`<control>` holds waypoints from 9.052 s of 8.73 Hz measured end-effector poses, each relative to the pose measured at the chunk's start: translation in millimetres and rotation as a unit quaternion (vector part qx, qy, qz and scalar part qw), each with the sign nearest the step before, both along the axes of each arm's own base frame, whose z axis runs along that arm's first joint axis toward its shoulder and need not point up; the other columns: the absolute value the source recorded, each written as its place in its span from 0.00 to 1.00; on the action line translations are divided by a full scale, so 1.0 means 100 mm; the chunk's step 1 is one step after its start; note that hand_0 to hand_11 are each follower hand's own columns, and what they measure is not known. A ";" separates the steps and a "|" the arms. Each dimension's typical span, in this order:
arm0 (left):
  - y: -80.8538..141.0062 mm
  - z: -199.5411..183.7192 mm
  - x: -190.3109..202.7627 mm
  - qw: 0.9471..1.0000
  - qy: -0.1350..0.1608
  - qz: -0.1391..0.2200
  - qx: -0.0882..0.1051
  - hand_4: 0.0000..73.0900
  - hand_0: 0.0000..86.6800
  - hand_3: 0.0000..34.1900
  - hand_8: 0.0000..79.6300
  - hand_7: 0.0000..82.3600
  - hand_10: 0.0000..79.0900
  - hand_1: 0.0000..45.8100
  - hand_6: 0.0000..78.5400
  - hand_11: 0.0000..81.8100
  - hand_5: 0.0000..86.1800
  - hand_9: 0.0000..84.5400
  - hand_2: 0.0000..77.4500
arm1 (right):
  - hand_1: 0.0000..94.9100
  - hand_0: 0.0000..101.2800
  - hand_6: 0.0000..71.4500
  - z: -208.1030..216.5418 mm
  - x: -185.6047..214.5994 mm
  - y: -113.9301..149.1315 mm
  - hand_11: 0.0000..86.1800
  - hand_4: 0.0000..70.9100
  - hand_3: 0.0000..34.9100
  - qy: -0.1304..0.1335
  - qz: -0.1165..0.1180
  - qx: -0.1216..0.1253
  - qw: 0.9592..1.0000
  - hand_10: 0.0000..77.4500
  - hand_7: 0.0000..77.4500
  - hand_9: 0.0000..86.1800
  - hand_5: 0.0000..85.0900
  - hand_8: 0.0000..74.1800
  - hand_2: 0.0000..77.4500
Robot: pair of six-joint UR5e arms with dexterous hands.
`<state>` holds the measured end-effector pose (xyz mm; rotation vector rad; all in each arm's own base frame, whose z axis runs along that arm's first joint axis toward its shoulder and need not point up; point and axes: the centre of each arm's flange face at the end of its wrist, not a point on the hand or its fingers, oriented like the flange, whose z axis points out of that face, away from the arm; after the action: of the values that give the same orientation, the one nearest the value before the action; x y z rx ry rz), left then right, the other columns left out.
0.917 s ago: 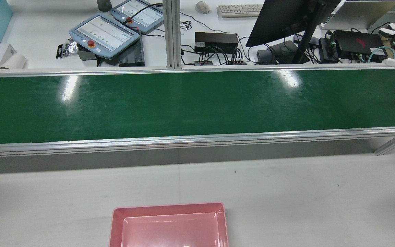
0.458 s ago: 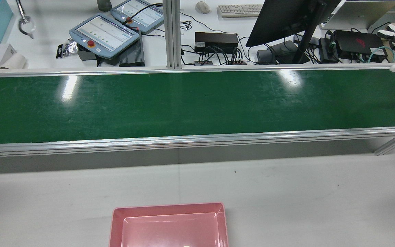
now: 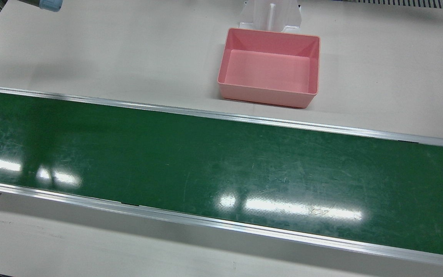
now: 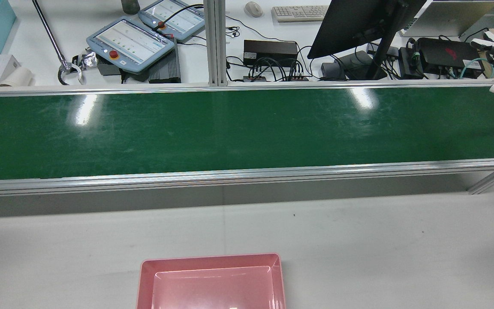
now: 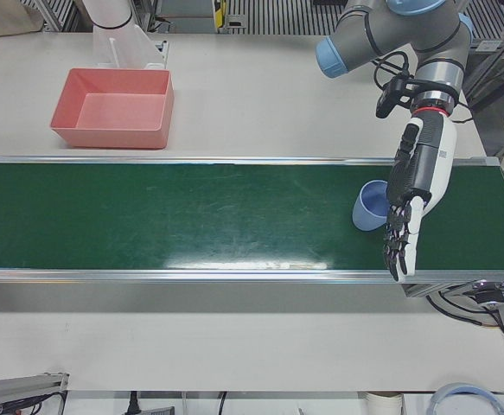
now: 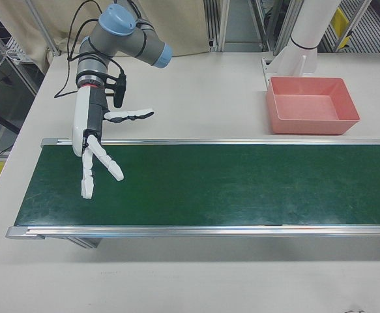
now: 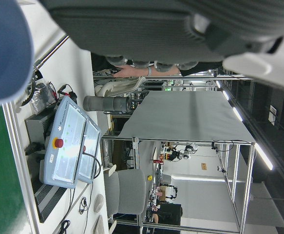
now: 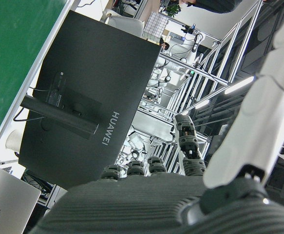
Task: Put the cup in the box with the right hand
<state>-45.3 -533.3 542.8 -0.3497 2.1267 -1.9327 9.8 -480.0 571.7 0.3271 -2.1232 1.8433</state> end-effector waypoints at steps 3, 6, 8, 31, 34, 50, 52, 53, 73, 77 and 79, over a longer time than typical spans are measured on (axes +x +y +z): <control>0.00 0.00 0.00 1.000 0.000 0.000 0.000 0.01 0.00 0.00 0.00 0.01 0.00 0.01 0.01 0.00 0.01 0.00 0.01 | 0.16 0.45 0.05 0.01 -0.01 -0.02 0.05 0.05 0.00 -0.001 -0.001 0.005 1.000 0.02 0.09 0.06 0.04 0.03 0.15; 0.00 0.00 0.00 1.000 0.000 0.000 0.000 0.01 0.00 0.00 0.00 0.01 0.00 0.01 0.00 0.00 0.01 0.00 0.01 | 0.07 0.47 0.04 0.02 -0.03 -0.02 0.06 0.08 0.00 -0.002 -0.003 0.006 1.000 0.02 0.11 0.06 0.04 0.03 0.02; 0.00 0.00 0.00 1.000 0.000 0.000 0.000 0.01 0.00 0.00 0.00 0.01 0.00 0.01 0.01 0.00 0.01 0.00 0.01 | 0.13 0.46 0.04 0.01 -0.04 -0.02 0.06 0.11 0.00 -0.002 -0.004 0.006 1.000 0.03 0.11 0.06 0.04 0.03 0.15; 0.00 0.00 0.00 1.000 0.000 0.000 0.000 0.01 0.00 0.00 0.00 0.01 0.00 0.01 0.00 0.00 0.01 0.00 0.01 | 0.11 0.46 0.04 0.38 -0.49 -0.20 0.04 0.08 0.08 0.004 -0.044 0.008 0.999 0.01 0.15 0.06 0.05 0.01 0.13; 0.00 -0.01 0.00 1.000 0.000 0.000 0.001 0.01 0.00 0.00 0.00 0.01 0.00 0.01 0.01 0.00 0.00 0.00 0.01 | 0.12 0.47 0.04 0.41 -0.50 -0.20 0.04 0.10 0.08 0.004 -0.045 0.006 0.999 0.01 0.13 0.06 0.05 0.01 0.04; 0.00 -0.01 0.00 1.000 0.000 0.000 0.000 0.01 0.00 0.00 0.00 0.01 0.00 0.01 0.01 0.00 0.01 0.00 0.01 | 0.18 0.46 0.04 0.59 -0.63 -0.20 0.06 0.09 0.01 0.011 -0.056 -0.009 0.998 0.03 0.14 0.05 0.05 0.02 0.30; 0.00 0.00 0.00 1.000 0.000 0.000 0.000 0.01 0.00 0.00 0.00 0.01 0.00 0.01 0.01 0.00 0.01 0.00 0.01 | 0.20 0.59 0.17 0.61 -0.59 -0.20 0.20 0.21 0.02 0.009 -0.052 -0.011 0.999 0.14 0.30 0.15 0.13 0.16 0.40; 0.00 0.00 0.00 1.000 0.000 0.000 0.000 0.01 0.00 0.00 0.00 0.01 0.00 0.01 0.01 0.00 0.00 0.00 0.01 | 0.20 0.59 0.17 0.61 -0.56 -0.20 0.20 0.21 0.02 0.008 -0.047 -0.012 0.999 0.14 0.30 0.15 0.13 0.16 0.40; 0.00 0.00 0.00 1.000 0.000 0.000 0.000 0.01 0.00 0.00 0.00 0.01 0.00 0.01 0.00 0.00 0.01 0.00 0.01 | 0.27 0.51 0.08 -2.99 -3.93 2.29 0.06 0.22 0.01 -0.067 -0.308 0.231 0.921 0.04 0.26 0.04 0.07 0.00 0.22; 0.00 0.00 0.00 1.000 0.000 0.000 0.000 0.01 0.00 0.00 0.00 0.01 0.00 0.01 0.01 0.00 0.01 0.00 0.01 | 0.20 0.51 0.10 -2.97 -3.93 2.29 0.07 0.27 0.01 -0.067 -0.308 0.229 0.921 0.04 0.30 0.06 0.06 0.01 0.19; 0.00 0.00 0.00 1.000 0.000 0.000 0.000 0.01 0.00 0.00 0.00 0.01 0.00 0.01 0.01 0.00 0.01 0.00 0.01 | 0.17 0.51 0.10 -2.98 -3.85 2.20 0.08 0.29 0.00 -0.067 -0.299 0.230 0.924 0.04 0.32 0.06 0.06 0.01 0.12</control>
<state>-45.3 -533.3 542.7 -0.3501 2.1267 -1.9322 -375.6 -260.1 274.1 -0.3356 -2.3765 1.0440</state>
